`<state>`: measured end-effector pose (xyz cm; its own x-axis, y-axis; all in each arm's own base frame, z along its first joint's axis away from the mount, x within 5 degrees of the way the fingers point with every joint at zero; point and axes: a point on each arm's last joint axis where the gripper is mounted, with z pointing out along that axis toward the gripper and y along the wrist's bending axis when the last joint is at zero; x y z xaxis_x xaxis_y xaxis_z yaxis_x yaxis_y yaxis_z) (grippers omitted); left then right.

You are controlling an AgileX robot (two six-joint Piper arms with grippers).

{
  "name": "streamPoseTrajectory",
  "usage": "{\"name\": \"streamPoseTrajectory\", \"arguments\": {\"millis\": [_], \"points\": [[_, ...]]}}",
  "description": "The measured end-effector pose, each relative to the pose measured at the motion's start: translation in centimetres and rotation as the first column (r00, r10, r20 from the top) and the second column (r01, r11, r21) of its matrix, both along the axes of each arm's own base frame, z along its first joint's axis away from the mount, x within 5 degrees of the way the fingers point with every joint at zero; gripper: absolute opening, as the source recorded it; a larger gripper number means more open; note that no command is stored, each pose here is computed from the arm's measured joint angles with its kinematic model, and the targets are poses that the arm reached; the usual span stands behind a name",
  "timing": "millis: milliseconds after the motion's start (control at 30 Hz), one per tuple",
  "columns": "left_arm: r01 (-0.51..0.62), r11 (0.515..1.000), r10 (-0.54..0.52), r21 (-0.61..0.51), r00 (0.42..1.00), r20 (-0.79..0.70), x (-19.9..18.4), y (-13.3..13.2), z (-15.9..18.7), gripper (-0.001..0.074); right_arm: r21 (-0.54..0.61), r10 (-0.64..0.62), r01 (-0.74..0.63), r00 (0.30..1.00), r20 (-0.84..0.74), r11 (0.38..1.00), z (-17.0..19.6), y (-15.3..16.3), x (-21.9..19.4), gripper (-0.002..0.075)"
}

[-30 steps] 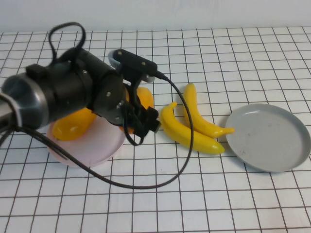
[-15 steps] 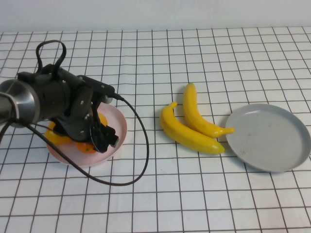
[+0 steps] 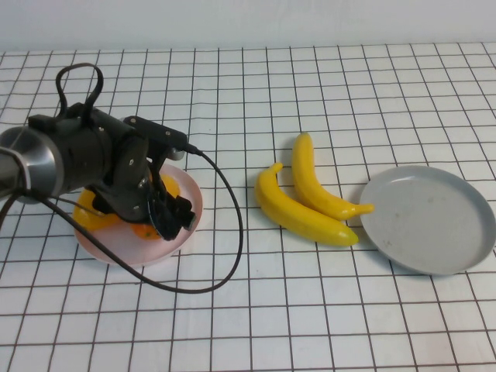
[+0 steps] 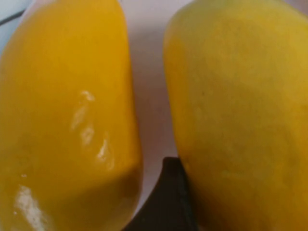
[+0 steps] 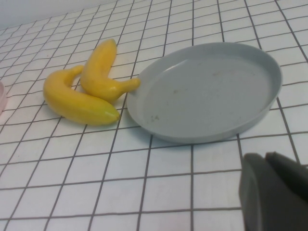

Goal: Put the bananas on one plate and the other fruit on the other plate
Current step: Put one type of fruit in the left plate, then put another type of fruit in the right plate

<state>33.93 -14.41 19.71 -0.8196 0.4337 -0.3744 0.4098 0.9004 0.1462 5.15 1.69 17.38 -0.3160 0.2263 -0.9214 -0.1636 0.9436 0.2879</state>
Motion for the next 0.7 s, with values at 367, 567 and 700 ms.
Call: {"name": "streamPoseTrajectory", "arguments": {"millis": [367,567,700], "points": [[0.021,0.999,-0.017,-0.041,0.996,0.088,-0.8,0.3,3.4,0.0668,0.000,0.000,0.000,1.000,0.000,1.000,0.0,0.0,0.0,-0.0017],[0.062,0.987,-0.016,-0.147,0.955,0.296,-4.2,1.0,11.0,0.0668,0.000,0.000,0.000,1.000,0.000,1.000,0.0,0.0,0.0,-0.0016],[0.117,0.972,-0.013,-0.204,0.892,0.451,-8.2,2.0,14.7,0.0593,0.000,0.000,0.000,1.000,0.000,1.000,0.0,0.0,0.0,-0.0016]]}}
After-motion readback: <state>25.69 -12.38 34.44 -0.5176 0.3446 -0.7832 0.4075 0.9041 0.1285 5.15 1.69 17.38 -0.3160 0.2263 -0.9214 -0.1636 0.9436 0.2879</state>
